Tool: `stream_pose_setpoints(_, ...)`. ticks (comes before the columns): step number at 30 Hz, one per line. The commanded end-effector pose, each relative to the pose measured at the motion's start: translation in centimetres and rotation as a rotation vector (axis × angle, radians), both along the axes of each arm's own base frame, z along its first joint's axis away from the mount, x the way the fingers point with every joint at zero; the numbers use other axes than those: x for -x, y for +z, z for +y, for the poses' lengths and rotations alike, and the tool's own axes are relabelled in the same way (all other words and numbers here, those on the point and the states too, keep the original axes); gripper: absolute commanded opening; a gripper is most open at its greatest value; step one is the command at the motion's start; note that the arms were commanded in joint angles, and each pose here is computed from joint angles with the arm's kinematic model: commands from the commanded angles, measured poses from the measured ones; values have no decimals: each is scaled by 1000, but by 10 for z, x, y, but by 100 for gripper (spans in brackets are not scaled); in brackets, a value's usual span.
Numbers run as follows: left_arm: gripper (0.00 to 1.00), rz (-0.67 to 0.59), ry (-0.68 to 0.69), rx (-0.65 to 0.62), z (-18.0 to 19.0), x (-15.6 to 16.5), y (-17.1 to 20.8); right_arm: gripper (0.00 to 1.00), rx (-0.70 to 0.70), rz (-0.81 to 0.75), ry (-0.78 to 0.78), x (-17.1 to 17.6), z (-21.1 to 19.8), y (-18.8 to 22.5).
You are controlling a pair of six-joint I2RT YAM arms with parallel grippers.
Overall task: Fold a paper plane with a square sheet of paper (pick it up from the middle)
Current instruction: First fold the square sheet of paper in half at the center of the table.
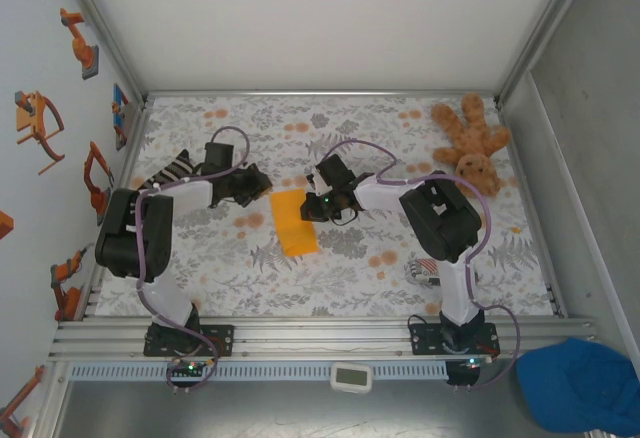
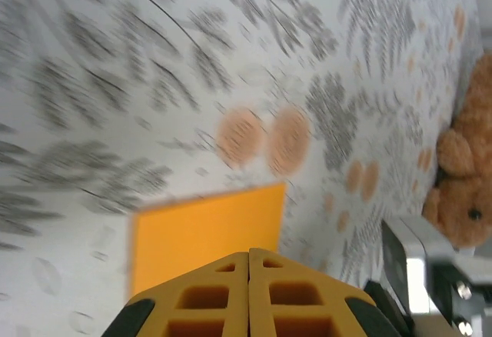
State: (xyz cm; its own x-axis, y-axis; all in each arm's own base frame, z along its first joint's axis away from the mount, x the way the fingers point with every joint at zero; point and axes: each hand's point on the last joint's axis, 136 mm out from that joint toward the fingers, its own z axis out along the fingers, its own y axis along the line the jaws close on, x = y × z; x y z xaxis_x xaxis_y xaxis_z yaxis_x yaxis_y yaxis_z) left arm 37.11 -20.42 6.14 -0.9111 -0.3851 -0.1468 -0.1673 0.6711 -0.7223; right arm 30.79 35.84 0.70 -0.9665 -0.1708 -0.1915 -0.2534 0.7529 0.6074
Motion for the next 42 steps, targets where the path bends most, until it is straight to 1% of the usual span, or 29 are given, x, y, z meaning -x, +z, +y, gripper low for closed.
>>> stream_pose_setpoints(1,6,71,-44,-26,-14,30,-10,0,505,229,-68,62,-110,-106)
stream_pose_setpoints(7,6,142,-160,-23,-31,81,-17,0,507,231,-64,63,-110,-107)
stream_pose_setpoints(12,6,216,-246,-15,-43,109,-25,0,512,233,-68,63,-111,-108)
stream_pose_setpoints(16,5,276,-244,-79,-32,122,-45,0,518,236,-76,63,-113,-110)
stream_pose_setpoints(19,6,290,-237,-107,-25,127,-53,0,520,235,-79,63,-113,-110)
stream_pose_setpoints(27,6,344,-224,-126,-10,151,-77,0,541,236,-78,65,-118,-113)
stream_pose_setpoints(32,6,361,-214,-129,5,174,-76,0,549,238,-82,66,-119,-116)
stream_pose_setpoints(35,6,341,-225,-110,9,185,-66,0,551,240,-83,66,-120,-117)
stream_pose_setpoints(37,5,280,-250,-67,3,184,-48,0,550,241,-84,66,-120,-117)
stream_pose_setpoints(40,6,103,-264,20,-13,159,-4,0,550,241,-83,66,-120,-118)
stream_pose_setpoints(42,6,2,-235,23,-17,137,19,0,552,241,-85,66,-120,-119)
